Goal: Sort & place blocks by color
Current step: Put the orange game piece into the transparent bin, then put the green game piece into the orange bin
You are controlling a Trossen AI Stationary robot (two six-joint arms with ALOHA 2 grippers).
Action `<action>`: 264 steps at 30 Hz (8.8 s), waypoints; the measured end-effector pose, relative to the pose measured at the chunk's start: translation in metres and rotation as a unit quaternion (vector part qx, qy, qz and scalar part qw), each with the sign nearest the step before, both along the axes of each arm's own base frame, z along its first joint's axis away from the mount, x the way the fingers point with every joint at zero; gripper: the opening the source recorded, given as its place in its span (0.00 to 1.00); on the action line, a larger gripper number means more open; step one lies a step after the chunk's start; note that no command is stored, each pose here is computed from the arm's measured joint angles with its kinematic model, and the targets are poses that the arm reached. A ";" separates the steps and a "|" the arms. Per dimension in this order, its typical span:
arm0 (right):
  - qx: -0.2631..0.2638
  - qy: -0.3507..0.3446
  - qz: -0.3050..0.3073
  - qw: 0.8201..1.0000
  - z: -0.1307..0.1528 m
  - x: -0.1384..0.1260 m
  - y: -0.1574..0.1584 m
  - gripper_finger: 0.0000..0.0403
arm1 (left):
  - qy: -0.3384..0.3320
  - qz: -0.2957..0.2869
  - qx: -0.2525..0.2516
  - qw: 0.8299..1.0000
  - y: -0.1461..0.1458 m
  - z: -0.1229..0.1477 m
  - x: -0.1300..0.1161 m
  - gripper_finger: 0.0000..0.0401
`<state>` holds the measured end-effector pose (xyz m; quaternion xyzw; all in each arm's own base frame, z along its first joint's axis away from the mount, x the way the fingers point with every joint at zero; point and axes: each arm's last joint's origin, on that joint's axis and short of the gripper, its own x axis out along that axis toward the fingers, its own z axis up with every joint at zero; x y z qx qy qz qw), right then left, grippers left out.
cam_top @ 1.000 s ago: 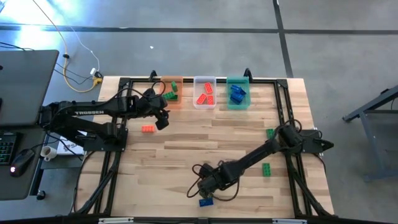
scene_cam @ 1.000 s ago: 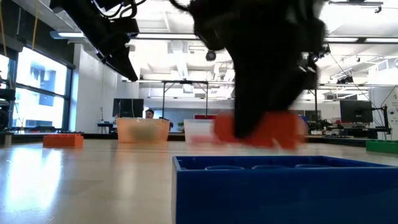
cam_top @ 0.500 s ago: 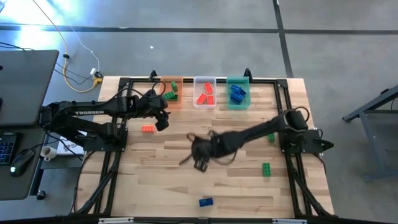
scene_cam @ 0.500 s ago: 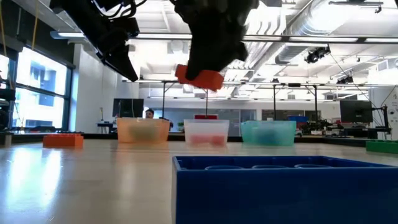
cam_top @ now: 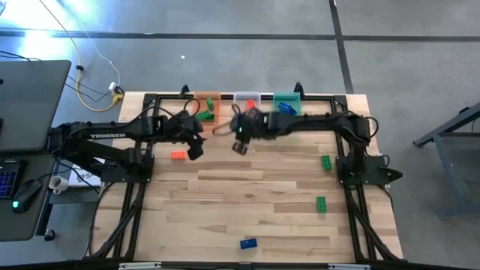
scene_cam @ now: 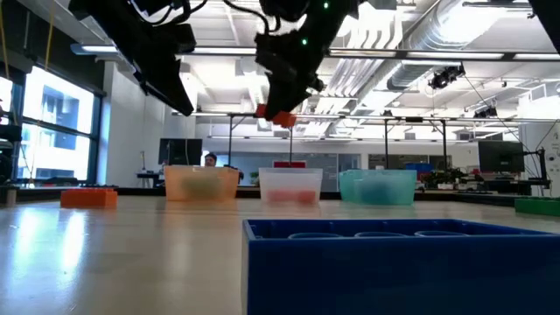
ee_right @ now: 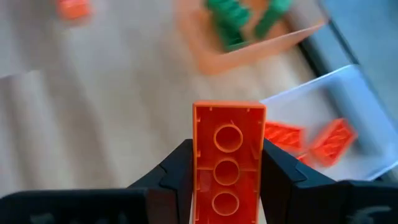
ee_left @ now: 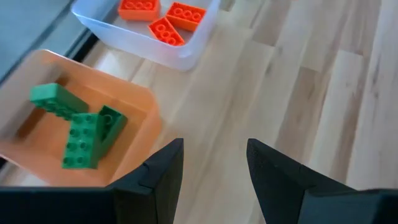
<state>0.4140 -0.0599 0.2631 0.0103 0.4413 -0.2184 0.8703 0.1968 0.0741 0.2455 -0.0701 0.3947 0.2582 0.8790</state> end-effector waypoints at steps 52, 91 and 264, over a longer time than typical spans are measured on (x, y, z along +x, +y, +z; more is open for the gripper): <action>0.077 0.045 -0.111 0.990 -0.036 -0.020 -0.123 0.52 | 0.038 -0.058 -0.037 0.997 -0.049 -0.007 0.003 0.42; -0.006 0.261 -0.046 0.964 0.027 -0.053 0.138 0.52 | 0.153 -0.001 -0.030 0.988 -0.044 -0.017 -0.019 0.59; 0.041 -0.404 0.164 0.899 -0.031 -0.037 0.169 0.28 | -0.235 -0.239 -0.053 0.941 -0.106 0.035 0.036 0.59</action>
